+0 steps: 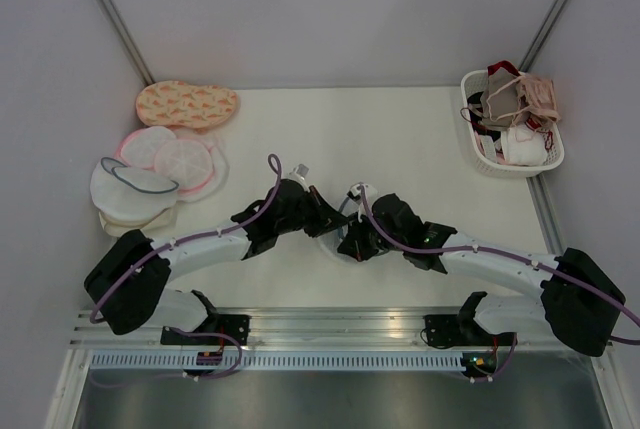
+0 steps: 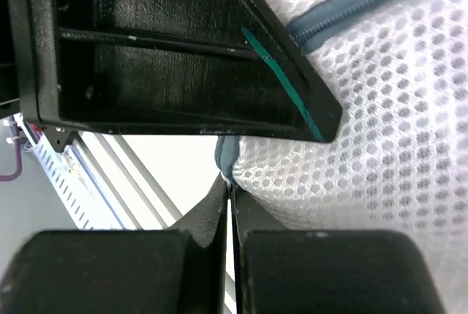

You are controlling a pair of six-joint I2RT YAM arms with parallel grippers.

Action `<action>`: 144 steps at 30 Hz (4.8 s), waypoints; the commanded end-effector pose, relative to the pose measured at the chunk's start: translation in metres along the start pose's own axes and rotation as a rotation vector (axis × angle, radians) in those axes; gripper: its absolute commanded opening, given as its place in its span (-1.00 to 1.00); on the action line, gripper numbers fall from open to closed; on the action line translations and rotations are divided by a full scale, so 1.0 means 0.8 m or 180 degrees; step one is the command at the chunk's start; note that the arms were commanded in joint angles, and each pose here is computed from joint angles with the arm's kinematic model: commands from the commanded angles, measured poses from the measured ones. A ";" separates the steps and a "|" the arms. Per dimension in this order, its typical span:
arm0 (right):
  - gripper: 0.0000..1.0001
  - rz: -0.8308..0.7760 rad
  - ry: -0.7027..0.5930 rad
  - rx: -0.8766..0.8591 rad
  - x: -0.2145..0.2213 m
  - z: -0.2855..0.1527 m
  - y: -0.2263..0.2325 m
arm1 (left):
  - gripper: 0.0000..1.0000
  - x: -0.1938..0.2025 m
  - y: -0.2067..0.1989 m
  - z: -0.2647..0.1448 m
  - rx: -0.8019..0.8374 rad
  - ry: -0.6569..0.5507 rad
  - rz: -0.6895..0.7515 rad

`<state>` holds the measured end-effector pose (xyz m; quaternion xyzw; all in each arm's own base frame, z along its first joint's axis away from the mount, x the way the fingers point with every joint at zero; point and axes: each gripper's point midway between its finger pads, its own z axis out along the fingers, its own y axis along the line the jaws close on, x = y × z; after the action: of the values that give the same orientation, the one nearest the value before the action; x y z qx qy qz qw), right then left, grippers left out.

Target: Unzip the laundry bag and remove the bra

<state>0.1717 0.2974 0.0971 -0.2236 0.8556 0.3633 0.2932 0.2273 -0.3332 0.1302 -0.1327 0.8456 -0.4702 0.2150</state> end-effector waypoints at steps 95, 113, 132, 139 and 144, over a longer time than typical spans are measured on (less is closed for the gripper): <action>-0.99 -0.0249 0.0678 -0.0032 0.050 0.001 -0.005 | -0.96 -0.077 0.042 -0.022 -0.0490 -0.0747 0.0314; -0.99 -0.0205 0.0611 0.1878 0.041 0.004 -0.131 | -0.95 -0.082 0.052 -0.030 -0.0392 -0.0639 0.0324; 0.30 -0.0491 0.0171 0.1343 -0.025 -0.047 -0.069 | 0.91 -0.112 0.035 -0.171 -0.0460 -0.1567 0.0423; 0.32 -0.0686 -0.0054 0.0623 -0.055 -0.064 0.012 | 0.99 -0.105 0.040 -0.213 -0.0379 -0.1741 0.0458; 0.30 -0.0894 0.0023 0.0846 -0.064 -0.036 0.028 | 0.99 -0.096 0.052 -0.214 -0.0412 -0.1691 0.0396</action>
<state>0.1805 0.2877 0.1599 -0.2877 0.8562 0.2316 0.3613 0.2133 -0.1617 0.2135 -0.2108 0.7748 -0.3842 0.4557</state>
